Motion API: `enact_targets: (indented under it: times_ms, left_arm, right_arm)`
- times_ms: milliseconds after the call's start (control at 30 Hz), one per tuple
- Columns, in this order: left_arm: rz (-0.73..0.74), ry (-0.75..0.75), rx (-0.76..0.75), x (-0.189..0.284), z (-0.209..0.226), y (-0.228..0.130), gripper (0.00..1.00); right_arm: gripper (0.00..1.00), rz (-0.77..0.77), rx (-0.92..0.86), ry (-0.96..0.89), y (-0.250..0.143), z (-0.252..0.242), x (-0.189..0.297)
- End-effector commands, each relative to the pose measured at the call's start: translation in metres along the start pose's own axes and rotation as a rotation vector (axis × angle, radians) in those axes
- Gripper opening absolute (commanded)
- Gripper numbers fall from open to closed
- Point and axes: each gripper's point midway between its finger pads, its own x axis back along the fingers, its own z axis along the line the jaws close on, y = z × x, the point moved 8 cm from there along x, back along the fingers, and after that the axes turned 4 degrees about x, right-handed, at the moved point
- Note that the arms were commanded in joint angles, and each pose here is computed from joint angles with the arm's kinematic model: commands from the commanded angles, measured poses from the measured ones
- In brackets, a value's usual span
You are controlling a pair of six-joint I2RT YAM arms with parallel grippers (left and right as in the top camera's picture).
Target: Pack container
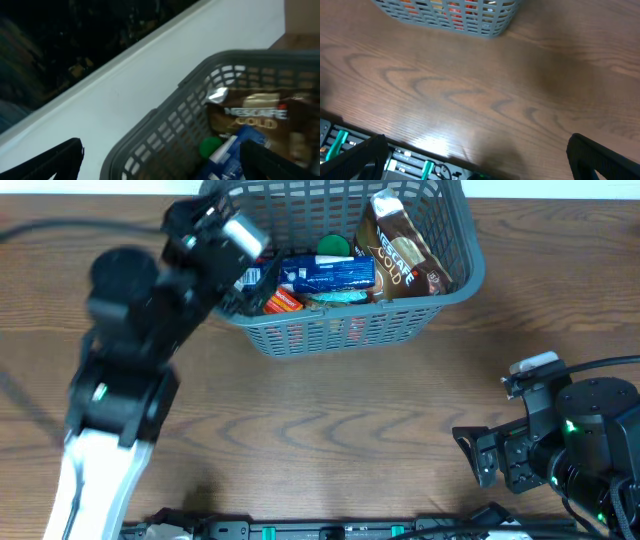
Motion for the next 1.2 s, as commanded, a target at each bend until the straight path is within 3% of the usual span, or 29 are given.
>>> enact_targets:
  times_ms: [0, 200, 433, 733, 1033, 1167]
  left_arm:
    - [-0.020, 0.089, 0.108, 0.038, 0.002, 0.017, 0.99]
    - [0.051, 0.341, 0.257, 0.112, 0.002, 0.014, 0.98]
    - [0.039, 0.445, 0.317, 0.177, -0.012, 0.010, 0.98]
    - [0.139, 0.423, 0.325, 0.190, -0.024, -0.009, 0.99]
    - [0.417, 0.404, 0.331, 0.198, -0.039, -0.051, 0.99]
    - [0.405, 0.527, 0.451, 0.208, -0.039, -0.069, 0.98]
  right_arm:
    - [0.99, -0.004, 0.009, 0.000, 0.001, 0.000, 0.002]
    - [0.99, -0.005, 0.009, 0.000, 0.001, 0.000, 0.002]
    - [0.99, -0.005, 0.009, 0.000, 0.001, 0.000, 0.002]
    - [0.99, -0.004, 0.009, 0.000, 0.001, 0.000, 0.002]
    - [0.99, -0.005, 0.009, 0.000, 0.001, 0.000, 0.002]
    - [0.99, -0.004, 0.009, 0.000, 0.001, 0.000, 0.002]
